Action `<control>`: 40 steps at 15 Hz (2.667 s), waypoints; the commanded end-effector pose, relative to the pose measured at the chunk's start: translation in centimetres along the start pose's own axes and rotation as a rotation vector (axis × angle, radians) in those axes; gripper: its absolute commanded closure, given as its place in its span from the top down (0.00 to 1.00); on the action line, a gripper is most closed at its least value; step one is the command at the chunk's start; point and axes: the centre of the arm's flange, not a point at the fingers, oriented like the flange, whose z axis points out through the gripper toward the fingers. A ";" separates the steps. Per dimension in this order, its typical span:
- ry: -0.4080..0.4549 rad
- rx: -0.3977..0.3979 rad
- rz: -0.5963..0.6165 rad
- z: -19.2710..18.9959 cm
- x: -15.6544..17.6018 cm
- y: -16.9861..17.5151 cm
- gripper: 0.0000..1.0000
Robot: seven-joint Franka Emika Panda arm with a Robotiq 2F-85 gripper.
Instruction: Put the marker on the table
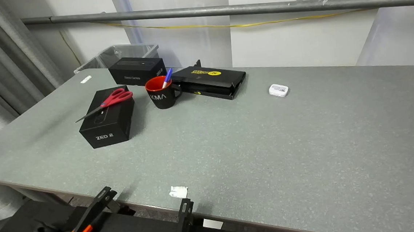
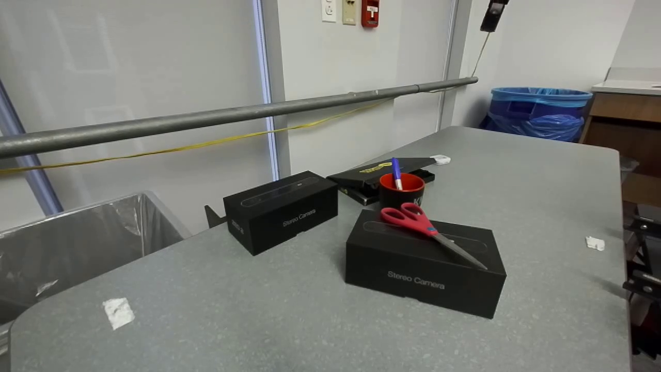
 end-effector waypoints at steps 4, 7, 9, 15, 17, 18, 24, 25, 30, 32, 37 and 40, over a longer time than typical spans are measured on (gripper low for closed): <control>-0.042 0.059 0.144 9.4 4.6 -3.1 1.00; -0.011 0.052 0.223 13.3 6.7 -5.4 1.00; -0.008 0.070 0.277 14.9 7.7 -6.6 1.00; -0.046 0.094 0.241 15.6 6.7 -7.4 1.00; -0.044 0.094 0.241 15.5 6.8 -7.3 1.00; -0.041 0.077 0.253 16.1 7.0 -7.6 1.00; -0.078 0.018 0.289 20.1 7.5 -8.9 1.00; -0.074 0.005 0.297 20.6 7.6 -9.2 1.00; -0.053 -0.056 0.339 22.7 8.0 -10.5 1.00; -0.039 -0.073 0.356 23.6 8.4 -10.7 1.00; -0.022 -0.083 0.395 25.9 9.6 -10.9 1.00; -0.018 -0.088 0.403 26.9 10.1 -11.2 1.00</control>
